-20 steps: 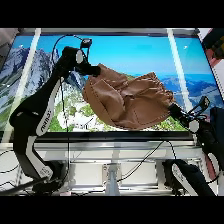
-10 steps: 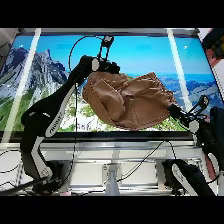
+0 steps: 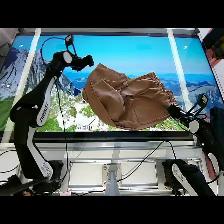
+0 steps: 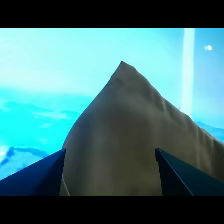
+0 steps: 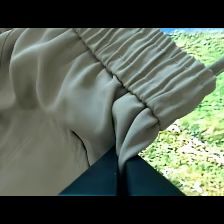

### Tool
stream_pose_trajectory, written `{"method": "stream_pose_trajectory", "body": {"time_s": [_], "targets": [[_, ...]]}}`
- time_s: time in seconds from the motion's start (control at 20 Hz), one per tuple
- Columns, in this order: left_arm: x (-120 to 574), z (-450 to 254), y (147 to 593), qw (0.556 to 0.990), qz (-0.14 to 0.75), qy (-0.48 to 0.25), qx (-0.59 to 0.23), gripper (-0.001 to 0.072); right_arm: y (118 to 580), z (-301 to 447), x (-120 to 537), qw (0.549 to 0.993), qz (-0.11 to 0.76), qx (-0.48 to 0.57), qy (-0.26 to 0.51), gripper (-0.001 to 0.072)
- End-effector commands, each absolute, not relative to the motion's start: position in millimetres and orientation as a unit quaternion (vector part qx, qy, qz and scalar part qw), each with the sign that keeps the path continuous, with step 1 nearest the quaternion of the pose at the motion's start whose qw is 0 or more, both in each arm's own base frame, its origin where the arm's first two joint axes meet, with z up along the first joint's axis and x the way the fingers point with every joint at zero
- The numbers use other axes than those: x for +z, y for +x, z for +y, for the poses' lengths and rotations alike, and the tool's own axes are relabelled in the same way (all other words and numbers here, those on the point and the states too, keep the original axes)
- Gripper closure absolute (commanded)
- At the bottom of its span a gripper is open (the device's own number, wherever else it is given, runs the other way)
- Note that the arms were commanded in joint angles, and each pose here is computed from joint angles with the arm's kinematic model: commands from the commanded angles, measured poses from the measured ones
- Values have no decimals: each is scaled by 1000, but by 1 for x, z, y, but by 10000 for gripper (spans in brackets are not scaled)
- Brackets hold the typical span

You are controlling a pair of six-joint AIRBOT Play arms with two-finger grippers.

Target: Fold the clothes and pants, and hang the long-sleeved shirts on hangers.

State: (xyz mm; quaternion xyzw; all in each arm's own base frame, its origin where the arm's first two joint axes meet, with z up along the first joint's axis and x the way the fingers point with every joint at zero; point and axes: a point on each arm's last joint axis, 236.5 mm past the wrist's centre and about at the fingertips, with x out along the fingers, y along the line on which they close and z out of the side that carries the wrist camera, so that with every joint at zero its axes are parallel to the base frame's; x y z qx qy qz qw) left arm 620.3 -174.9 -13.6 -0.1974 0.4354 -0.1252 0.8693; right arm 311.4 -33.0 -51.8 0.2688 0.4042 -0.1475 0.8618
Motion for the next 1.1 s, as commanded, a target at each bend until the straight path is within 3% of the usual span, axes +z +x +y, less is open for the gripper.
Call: {"method": "stream_pose_trajectory", "body": {"time_s": [0.0, 0.4, 0.45, 0.5, 0.65, 0.75, 0.8, 0.85, 0.9, 0.95, 1.05], "targets": [[-32, -156, 623, 862, 442, -187, -166, 53, 311, -33, -52, 862, 405, -146, 267, 668], [-83, -167, 577, 809, 537, -124, -204, 65, 310, -32, -53, 860, 408, -146, 269, 667], [-86, -170, 568, 799, 551, -119, -211, 153, 310, -32, -53, 860, 408, -146, 269, 668], [-90, -171, 560, 791, 563, -98, -216, 196, 310, -32, -53, 860, 408, -146, 270, 667], [-105, -164, 548, 785, 584, -20, -206, 209, 310, -32, -52, 860, 407, -146, 271, 667], [-103, -173, 552, 792, 573, -15, -209, 370, 310, -32, -52, 860, 407, -146, 271, 667], [-102, -178, 555, 797, 566, -13, -211, 379, 310, -32, -52, 860, 407, -146, 271, 667], [-101, -184, 557, 801, 559, -9, -213, 436, 310, -32, -52, 860, 407, -146, 271, 667], [-100, -188, 558, 803, 555, -8, -215, 529, 310, -32, -52, 860, 407, -146, 271, 667], [-99, -191, 558, 805, 552, -6, -216, 685, 310, -32, -52, 860, 407, -146, 271, 667], [-93, -193, 563, 813, 542, -10, -215, 681, 312, -32, -50, 861, 404, -146, 271, 667]]}}
